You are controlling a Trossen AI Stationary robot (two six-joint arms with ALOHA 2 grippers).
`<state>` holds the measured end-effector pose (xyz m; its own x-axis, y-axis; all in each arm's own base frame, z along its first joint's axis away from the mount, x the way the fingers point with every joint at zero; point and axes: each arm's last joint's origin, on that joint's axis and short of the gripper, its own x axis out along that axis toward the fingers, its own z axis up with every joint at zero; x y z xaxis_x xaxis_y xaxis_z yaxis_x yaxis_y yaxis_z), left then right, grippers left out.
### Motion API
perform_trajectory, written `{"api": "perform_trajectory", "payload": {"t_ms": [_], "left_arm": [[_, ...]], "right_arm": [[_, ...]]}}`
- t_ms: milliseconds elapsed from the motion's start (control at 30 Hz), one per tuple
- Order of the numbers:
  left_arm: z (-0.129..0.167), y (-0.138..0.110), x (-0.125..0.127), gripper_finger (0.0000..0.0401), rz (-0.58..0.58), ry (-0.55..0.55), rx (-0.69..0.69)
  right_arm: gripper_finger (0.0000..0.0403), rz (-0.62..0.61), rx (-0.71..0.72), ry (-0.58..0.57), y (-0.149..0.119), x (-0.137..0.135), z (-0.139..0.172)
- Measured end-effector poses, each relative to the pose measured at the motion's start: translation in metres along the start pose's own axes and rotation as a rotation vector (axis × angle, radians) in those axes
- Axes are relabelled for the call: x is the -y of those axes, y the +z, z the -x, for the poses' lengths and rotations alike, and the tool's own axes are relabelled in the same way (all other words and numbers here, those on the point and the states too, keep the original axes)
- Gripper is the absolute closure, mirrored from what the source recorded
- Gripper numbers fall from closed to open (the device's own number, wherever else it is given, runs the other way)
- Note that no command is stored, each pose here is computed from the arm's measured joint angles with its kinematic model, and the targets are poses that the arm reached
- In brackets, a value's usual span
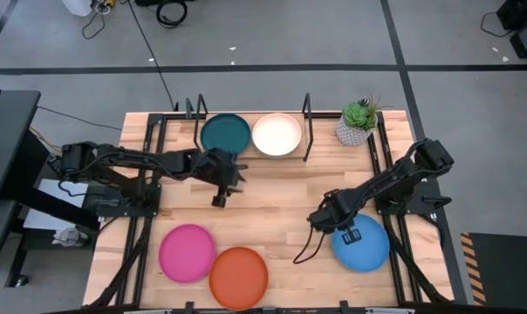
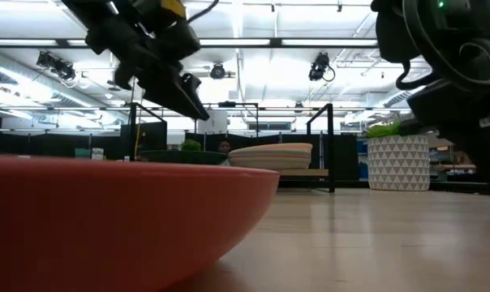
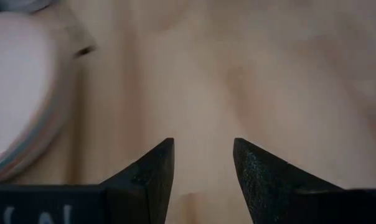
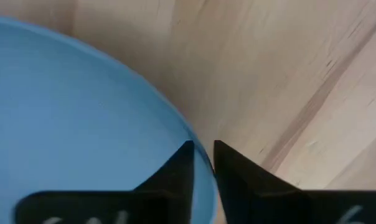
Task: Place and stack plates onto a shelf
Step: Stack the blue plate on top of the dark green plate
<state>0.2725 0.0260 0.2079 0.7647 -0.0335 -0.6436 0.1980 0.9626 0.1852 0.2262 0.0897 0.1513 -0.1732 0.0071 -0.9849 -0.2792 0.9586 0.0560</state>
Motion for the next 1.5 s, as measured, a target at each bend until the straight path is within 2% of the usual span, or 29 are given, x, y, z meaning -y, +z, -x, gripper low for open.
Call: {"api": "perform_trajectory", "payload": {"t_ms": [133,267,433,567,667,800,1033,1200,1400,1500], "left_arm": [[-0.001,0.007,0.021,0.0229,-0.141,-0.178,0.063],[-0.006,0.011,0.044,0.0229,-0.294,-0.188,0.061],[-0.024,0.013,0.070,0.0229,-0.484,-0.076,0.023],[-0.041,0.015,0.083,0.0229,-0.684,0.080,0.008],[-0.052,0.017,0.089,0.0229,-0.794,0.180,0.017],[-0.063,0.021,0.092,0.0229,-0.882,0.253,0.074],[-0.081,0.024,0.093,0.0229,-1.074,0.362,0.158],[-0.089,0.025,0.092,0.0229,-1.144,0.411,0.218],[-0.094,0.024,0.079,0.0229,-1.150,0.359,0.277],[-0.092,0.028,0.073,0.0229,-1.128,0.401,0.322]], "right_arm": [[0.0389,-0.011,0.020,0.026,-0.001,0.005,0.003],[0.0384,0.002,0.058,0.042,-0.002,0.012,0.009],[0.0391,-0.032,0.183,0.063,-0.006,0.033,0.027],[0.0391,-0.194,0.382,0.178,-0.003,0.060,0.043],[0.0391,-0.305,0.474,0.263,-0.002,0.081,0.048],[0.0391,-0.369,0.490,0.359,-0.003,0.097,0.046],[0.0391,-0.435,0.472,0.401,-0.001,0.110,0.039],[0.0390,-0.471,0.474,0.396,0.003,0.117,0.041],[0.0390,-0.487,0.500,0.391,0.007,0.126,0.050],[0.0389,-0.506,0.502,0.392,0.006,0.130,0.053]]}}
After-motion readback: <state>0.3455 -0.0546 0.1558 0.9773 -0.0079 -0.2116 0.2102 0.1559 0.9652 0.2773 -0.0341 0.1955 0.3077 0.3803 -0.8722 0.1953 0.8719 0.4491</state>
